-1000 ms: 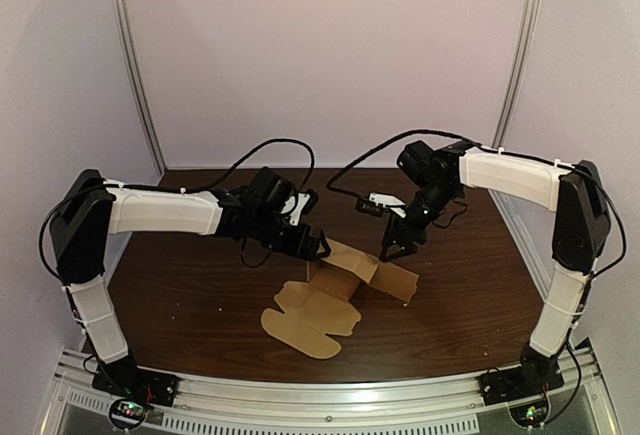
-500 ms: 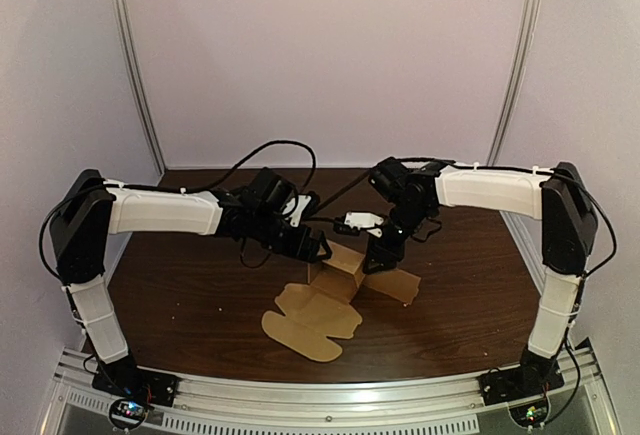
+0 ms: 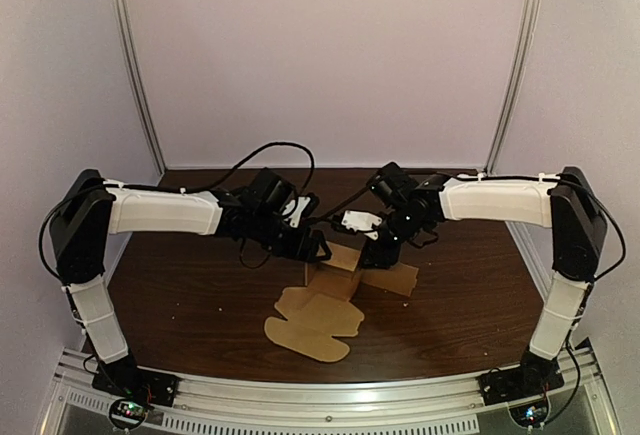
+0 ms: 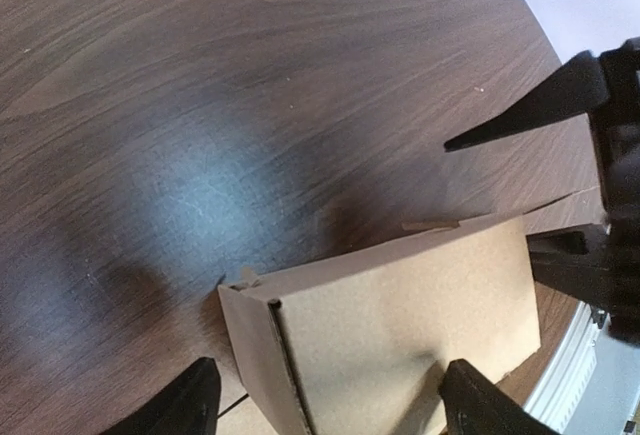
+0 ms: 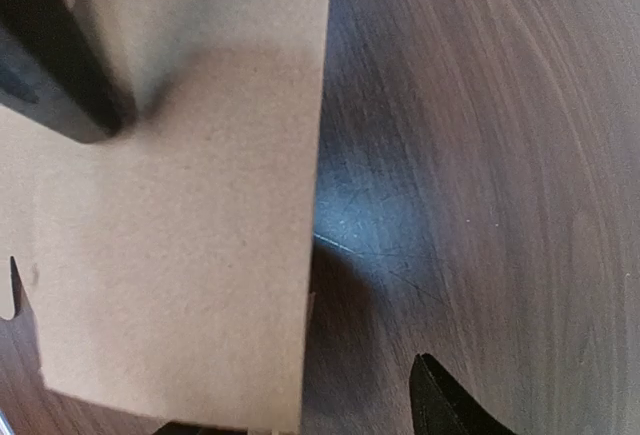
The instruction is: Fold the paper box
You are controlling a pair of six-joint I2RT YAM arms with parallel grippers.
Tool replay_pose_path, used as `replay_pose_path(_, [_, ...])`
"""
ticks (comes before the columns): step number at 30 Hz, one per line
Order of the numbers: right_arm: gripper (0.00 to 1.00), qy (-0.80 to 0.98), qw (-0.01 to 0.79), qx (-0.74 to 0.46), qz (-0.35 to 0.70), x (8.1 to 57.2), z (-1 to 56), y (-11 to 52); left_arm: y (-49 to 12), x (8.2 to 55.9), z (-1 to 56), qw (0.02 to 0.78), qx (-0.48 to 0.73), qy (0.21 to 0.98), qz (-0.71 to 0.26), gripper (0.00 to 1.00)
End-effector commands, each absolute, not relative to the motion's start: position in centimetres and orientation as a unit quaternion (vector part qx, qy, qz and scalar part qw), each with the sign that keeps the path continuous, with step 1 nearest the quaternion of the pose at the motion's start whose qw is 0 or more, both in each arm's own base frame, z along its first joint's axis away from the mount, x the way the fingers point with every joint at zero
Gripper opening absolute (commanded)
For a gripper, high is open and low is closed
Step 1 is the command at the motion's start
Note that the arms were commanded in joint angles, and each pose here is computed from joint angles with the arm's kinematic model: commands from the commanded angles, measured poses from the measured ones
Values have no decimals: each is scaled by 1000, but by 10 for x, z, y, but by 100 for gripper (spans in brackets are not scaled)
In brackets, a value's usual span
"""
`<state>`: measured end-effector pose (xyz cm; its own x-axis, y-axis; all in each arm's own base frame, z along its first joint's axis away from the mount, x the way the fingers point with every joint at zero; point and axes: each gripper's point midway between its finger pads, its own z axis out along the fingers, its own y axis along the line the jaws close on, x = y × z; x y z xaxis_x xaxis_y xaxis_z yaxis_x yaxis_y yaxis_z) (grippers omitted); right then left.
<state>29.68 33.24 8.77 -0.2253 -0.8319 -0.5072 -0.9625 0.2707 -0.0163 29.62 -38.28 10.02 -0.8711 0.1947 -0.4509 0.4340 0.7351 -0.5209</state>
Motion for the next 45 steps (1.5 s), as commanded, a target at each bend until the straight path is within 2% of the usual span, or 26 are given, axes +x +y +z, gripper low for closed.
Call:
replay_pose_path(1, [55,757,238,-589,156,289,124,322,-371,292,102,189,155,921,-304,79])
replay_pose_path(5, [56,739,197,-615,191,262,137,301,-363,292,105,197,146,924,-292,79])
replay_pose_path(8, [56,746,180,-606,210,261,144,276,-360,291,103,195,140,928,-286,78])
replay_pose_path(12, [56,779,188,-560,210,290,146,241,-358,291,100,192,133,929,-285,78])
replay_pose_path(16, [56,814,192,-528,148,325,116,217,-358,290,100,193,131,929,-287,77])
replay_pose_path(26, [58,774,97,-581,232,261,91,249,-363,295,107,200,99,925,-307,77])
replay_pose_path(27, [59,770,91,-585,240,255,92,252,-364,295,106,199,96,925,-310,77])
replay_pose_path(29, [70,764,84,-588,253,248,95,260,-368,294,106,196,93,923,-319,77])
replay_pose_path(30, [90,762,82,-588,259,244,96,265,-369,294,105,194,93,922,-321,77])
replay_pose_path(31, [98,760,83,-588,265,242,97,270,-371,292,104,192,93,922,-323,77])
replay_pose_path(39, [100,753,74,-584,294,228,89,311,-382,286,101,180,94,919,-338,77])
replay_pose_path(45, [100,766,88,-575,274,233,101,294,-381,284,106,185,105,918,-335,76])
